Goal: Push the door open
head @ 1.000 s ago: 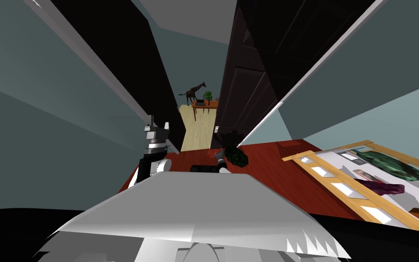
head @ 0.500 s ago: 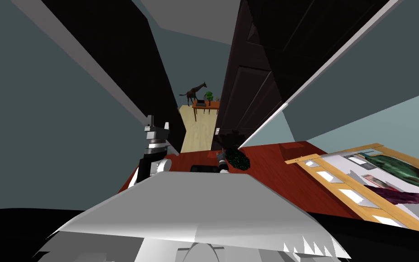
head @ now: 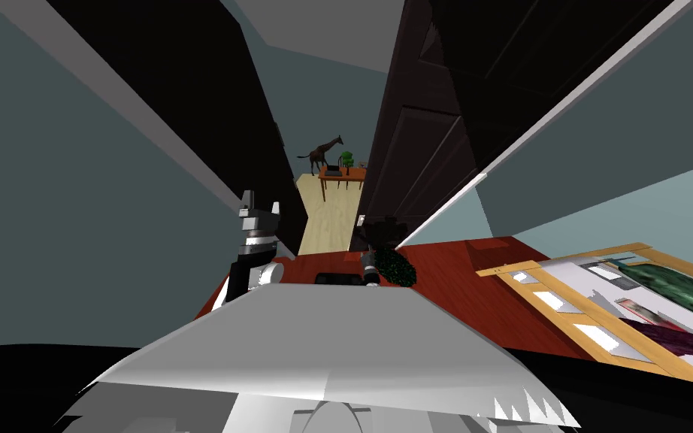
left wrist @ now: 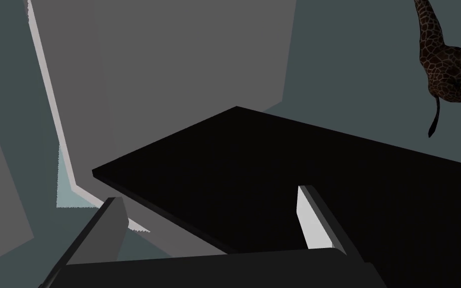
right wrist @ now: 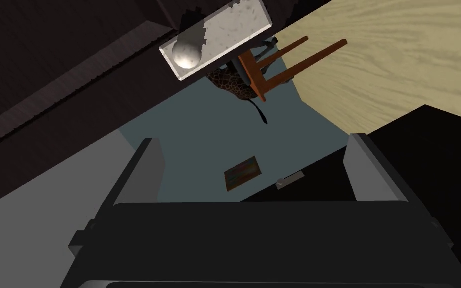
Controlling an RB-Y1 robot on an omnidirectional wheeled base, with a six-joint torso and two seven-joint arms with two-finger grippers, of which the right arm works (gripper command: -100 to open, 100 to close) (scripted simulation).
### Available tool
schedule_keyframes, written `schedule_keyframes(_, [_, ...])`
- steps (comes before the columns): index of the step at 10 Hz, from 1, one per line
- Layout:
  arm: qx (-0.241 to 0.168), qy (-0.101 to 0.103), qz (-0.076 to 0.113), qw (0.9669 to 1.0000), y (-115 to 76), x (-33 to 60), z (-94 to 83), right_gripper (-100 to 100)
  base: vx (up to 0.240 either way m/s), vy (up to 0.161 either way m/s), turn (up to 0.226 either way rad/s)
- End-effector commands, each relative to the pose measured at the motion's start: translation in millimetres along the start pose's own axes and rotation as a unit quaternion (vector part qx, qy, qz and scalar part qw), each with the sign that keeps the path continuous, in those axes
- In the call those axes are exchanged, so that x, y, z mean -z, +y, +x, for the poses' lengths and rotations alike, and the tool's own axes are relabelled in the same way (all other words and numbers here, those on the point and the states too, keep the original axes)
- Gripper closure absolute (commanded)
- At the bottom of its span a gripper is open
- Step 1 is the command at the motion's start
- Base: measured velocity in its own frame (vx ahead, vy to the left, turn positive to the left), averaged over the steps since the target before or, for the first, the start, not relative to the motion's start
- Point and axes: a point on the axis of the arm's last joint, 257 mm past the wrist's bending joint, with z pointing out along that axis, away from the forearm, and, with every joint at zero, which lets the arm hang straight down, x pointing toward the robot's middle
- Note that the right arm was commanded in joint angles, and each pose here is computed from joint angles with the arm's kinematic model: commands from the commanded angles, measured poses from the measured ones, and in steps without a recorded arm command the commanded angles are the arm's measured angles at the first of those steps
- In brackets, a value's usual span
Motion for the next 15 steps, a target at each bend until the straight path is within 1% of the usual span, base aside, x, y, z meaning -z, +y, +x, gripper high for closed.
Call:
schedule_keyframes(1, [0.033, -0.009, 0.014, 0.9993, -4.9, 1.0, 2.7, -100, 0.131, -0.005, 0.029])
schedule_keyframes(3, [0.063, -0.019, 0.026, 0.9975, -9.4, 2.2, 4.3, -100, 0.104, -0.004, 0.019])
schedule_keyframes(4, [0.087, -0.028, 0.036, 0.9951, -13.1, 3.4, 5.1, -100, 0.119, -0.002, 0.021])
schedule_keyframes(5, [0.099, -0.033, 0.041, 0.9937, -14.9, 4.0, 5.4, -100, 0.113, -0.001, 0.023])
schedule_keyframes(6, [0.122, -0.042, 0.052, 0.9903, -18.5, 5.4, 5.8, -100, 0.116, -0.004, 0.019])
schedule_keyframes(7, [0.133, -0.047, 0.057, 0.9884, -20.2, 6.1, 5.9, -100, 0.116, 0.000, 0.019])
schedule_keyframes(10, [0.182, -0.070, 0.080, 0.9775, -28.1, 10.0, 5.3, -100, 0.103, -0.021, 0.015])
schedule_keyframes(12, [0.211, -0.085, 0.094, 0.9693, -32.6, 12.8, 4.3, -100, 0.098, -0.034, 0.014])
schedule_keyframes(13, [0.201, -0.080, 0.089, 0.9722, -30.9, 12.0, 4.7, -100, 0.041, -0.018, 0.005])
schedule_keyframes(15, [0.203, -0.071, 0.092, 0.9724, -38.2, 1.4, 11.6, -100, 0.177, 0.048, 0.096])
